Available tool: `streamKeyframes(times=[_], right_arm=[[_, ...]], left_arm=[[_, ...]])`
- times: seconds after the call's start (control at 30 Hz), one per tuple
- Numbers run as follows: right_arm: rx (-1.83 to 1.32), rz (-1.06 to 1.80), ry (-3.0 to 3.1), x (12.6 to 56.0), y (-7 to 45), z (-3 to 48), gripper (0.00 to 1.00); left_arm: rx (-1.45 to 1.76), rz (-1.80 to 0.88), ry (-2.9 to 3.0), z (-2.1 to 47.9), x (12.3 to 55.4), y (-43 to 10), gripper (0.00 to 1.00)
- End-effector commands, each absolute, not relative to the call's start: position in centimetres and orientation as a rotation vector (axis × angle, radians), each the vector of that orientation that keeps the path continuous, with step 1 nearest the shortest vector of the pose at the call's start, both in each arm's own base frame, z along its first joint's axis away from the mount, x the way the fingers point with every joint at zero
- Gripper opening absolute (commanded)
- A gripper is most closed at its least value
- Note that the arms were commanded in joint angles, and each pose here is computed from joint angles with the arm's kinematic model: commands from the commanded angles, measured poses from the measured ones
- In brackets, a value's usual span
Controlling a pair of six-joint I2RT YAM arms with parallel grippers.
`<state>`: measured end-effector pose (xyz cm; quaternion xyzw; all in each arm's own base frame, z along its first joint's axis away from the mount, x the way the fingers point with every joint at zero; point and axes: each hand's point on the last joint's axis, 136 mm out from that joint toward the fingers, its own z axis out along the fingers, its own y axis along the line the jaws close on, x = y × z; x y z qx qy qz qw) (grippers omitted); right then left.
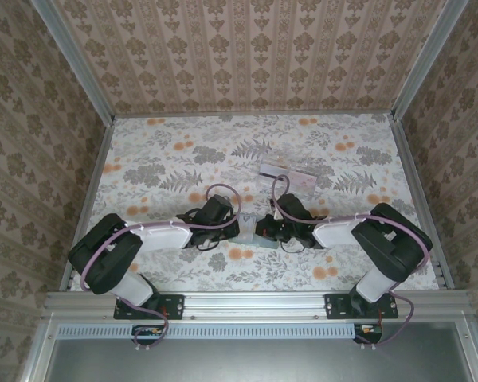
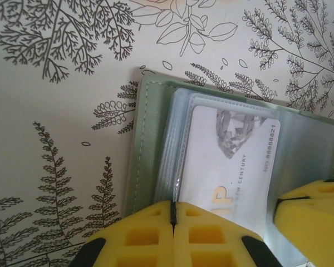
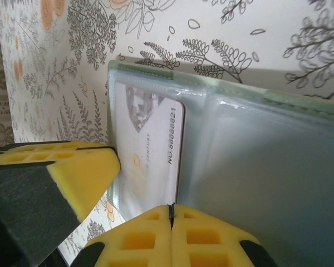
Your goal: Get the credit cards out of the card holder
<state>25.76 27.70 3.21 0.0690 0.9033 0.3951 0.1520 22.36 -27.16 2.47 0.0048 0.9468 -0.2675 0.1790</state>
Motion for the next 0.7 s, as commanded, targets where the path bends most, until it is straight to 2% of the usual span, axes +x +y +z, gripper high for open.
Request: streamKeyframes(times=[0.0, 0.13, 0.43, 0.67], right_arm=[[0.18, 1.153, 2.549, 25.9, 27.2, 4.2, 0.0], [0.188, 1.147, 2.55, 25.8, 26.7, 4.1, 0.0], [0.147, 1.111, 2.592, 25.7, 26.9, 3.4, 0.03], [0.112, 1.069, 2.608, 25.7, 26.8, 3.4, 0.07]], left_arm=[[0.038, -0.599, 2.838, -0.8, 19.5, -24.4, 0.01], [0.04, -0.606, 2.836, -0.7, 19.5, -24.4, 0.01], [0.116, -0.682, 2.767, 2.2, 20.3, -25.8, 0.2], [0.181, -0.712, 2.712, 4.3, 20.8, -26.6, 0.27]])
